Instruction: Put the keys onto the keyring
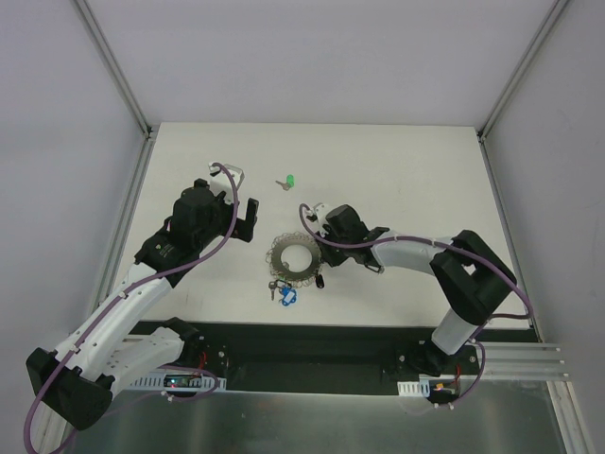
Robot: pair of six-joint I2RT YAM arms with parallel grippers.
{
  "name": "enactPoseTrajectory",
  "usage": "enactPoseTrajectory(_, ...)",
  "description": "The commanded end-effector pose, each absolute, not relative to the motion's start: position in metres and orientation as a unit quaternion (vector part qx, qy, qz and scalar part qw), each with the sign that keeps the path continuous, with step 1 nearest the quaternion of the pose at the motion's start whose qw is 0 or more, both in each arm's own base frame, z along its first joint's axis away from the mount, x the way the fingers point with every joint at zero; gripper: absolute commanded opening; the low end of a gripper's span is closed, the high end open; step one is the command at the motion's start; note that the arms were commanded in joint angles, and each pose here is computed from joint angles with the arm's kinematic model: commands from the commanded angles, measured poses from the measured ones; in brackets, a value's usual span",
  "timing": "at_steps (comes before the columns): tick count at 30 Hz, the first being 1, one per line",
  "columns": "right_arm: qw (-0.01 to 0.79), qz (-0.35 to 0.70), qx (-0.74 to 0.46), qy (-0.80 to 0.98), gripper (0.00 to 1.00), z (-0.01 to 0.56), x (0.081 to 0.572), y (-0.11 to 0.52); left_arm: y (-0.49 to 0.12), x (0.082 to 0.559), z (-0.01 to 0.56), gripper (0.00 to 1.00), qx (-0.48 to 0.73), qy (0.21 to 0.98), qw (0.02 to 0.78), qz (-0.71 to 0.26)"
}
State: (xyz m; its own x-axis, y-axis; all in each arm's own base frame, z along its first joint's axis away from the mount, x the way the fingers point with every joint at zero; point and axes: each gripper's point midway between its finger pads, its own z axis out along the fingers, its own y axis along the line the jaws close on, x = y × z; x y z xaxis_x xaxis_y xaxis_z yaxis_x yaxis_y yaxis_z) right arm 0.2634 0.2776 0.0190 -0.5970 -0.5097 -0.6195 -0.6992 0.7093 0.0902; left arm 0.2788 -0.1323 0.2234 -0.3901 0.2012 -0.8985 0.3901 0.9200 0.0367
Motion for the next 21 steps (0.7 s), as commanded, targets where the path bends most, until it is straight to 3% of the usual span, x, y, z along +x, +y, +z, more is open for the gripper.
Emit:
enactPoseTrajectory(1, 0.283, 0.157, -0.362, 0.874, 0.2, 0.018, 0.265, 0.281, -0.133, 0.28, 0.229, 0.99, 0.183, 0.82, 0.533, -0.094)
enactPoseTrajectory(8, 0.279, 0.125, -0.383, 0.872, 0.18, 0.015, 0.263, 0.284, -0.133, 0.28, 0.231, 0.99, 0.183, 0.819, 0.536, -0.095)
enactPoseTrajectory(15, 0.295, 0.106, -0.387, 0.867, 0.05, 0.021, 0.268, 0.284, -0.133, 0.278, 0.233, 0.99, 0.183, 0.817, 0.538, -0.098)
enactPoseTrajectory(21, 0.337, 0.099, -0.386, 0.853, 0.01, 0.05, 0.276, 0.287, -0.134, 0.276, 0.237, 0.99, 0.183, 0.813, 0.542, -0.105)
